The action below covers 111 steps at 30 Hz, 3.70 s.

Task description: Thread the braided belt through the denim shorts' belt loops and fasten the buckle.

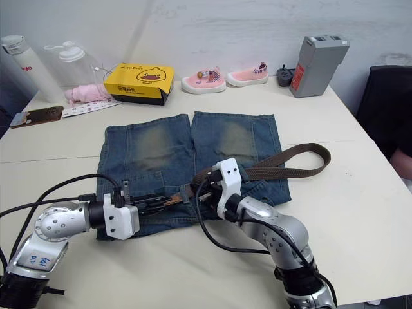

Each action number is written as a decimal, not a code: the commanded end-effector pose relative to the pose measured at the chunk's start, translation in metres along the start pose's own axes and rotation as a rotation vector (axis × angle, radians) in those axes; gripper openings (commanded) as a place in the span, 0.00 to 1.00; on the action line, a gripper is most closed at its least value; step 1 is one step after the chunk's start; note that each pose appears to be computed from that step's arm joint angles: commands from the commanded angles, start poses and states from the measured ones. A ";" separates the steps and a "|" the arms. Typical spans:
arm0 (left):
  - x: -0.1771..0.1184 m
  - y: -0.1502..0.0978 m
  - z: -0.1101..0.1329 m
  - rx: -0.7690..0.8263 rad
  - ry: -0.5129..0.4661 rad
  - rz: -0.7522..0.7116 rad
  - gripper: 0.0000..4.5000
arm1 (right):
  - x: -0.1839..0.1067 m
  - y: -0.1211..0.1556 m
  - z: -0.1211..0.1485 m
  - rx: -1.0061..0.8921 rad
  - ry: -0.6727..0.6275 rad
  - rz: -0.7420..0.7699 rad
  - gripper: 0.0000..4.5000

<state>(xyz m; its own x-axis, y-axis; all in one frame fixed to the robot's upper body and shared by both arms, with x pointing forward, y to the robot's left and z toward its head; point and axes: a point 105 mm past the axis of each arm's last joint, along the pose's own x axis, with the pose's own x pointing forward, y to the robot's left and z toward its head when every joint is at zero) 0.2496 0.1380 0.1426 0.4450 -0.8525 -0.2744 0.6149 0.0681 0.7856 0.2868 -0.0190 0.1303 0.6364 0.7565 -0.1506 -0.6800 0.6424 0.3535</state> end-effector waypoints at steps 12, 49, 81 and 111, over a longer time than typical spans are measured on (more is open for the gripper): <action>-0.014 0.021 0.009 -0.159 -0.028 0.072 0.00 | -0.086 0.018 0.024 -0.482 0.044 0.154 0.66; -0.018 0.008 0.010 -0.021 -0.036 -0.020 0.00 | -0.157 -0.161 0.017 -0.970 0.406 -0.456 0.11; -0.027 0.011 0.010 0.077 -0.002 0.072 0.00 | -0.036 0.036 0.018 0.554 0.205 0.250 0.99; -0.029 0.013 0.016 0.097 -0.008 0.080 0.00 | -0.003 0.019 0.035 0.876 0.071 0.085 0.01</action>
<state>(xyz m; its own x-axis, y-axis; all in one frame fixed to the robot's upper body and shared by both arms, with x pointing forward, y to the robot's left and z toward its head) 0.2372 0.1592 0.1560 0.4873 -0.8383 -0.2445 0.5638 0.0881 0.8212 0.2852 -0.0163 0.1537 0.5588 0.8019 -0.2113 -0.1387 0.3416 0.9296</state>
